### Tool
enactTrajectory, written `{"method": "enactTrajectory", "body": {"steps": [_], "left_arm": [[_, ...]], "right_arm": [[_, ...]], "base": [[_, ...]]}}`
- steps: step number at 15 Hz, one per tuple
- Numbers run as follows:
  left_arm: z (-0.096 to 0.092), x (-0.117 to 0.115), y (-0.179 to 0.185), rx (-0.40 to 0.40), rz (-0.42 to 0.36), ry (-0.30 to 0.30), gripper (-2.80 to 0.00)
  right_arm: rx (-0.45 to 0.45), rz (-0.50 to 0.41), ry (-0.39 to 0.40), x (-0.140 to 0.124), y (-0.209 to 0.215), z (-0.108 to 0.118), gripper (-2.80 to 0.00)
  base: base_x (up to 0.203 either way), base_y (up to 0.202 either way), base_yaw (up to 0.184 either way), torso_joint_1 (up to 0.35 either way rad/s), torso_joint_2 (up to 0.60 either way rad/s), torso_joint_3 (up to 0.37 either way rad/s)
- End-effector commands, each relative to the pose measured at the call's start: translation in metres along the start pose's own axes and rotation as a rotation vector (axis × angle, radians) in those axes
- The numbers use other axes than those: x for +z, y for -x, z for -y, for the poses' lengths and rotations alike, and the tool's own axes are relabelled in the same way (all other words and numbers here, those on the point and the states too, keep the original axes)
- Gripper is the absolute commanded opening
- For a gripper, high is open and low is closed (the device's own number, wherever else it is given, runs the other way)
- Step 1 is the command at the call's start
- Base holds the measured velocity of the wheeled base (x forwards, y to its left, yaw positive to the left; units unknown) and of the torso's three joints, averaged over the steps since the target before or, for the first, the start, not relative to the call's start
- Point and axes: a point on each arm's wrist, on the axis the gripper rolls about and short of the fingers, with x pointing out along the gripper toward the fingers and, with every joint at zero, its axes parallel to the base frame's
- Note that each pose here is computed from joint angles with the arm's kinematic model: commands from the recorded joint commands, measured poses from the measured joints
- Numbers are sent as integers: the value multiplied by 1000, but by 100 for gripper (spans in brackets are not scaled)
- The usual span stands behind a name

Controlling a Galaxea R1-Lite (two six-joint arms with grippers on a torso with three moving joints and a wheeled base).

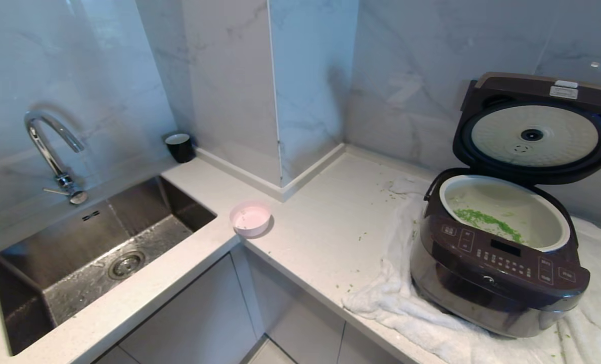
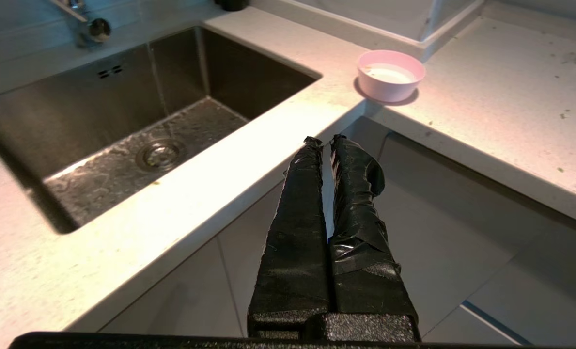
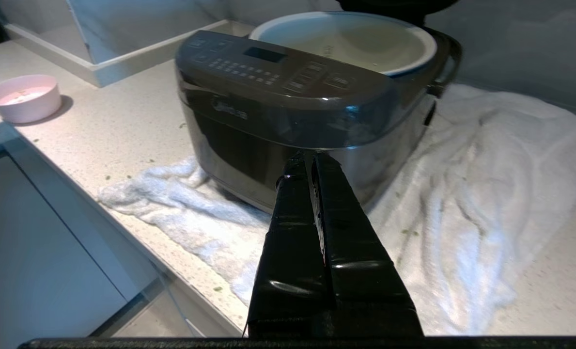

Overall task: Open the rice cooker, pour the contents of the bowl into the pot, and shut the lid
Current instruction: Turn off the tap

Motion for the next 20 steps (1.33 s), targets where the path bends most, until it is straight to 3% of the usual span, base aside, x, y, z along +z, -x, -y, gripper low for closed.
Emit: {"method": "enactTrajectory", "body": {"steps": [1,20], "left_arm": [[0,0,0,0,-1,0,-280],[0,0,0,0,1,0,-280]], "right_arm": [[1,-27,0,-7,-2,0,-280],[1,-26,0,-7,-2,0,-280]], "base": [[-2,0,-53,2,-2,3],[0,12,0,1,0,0]]}}
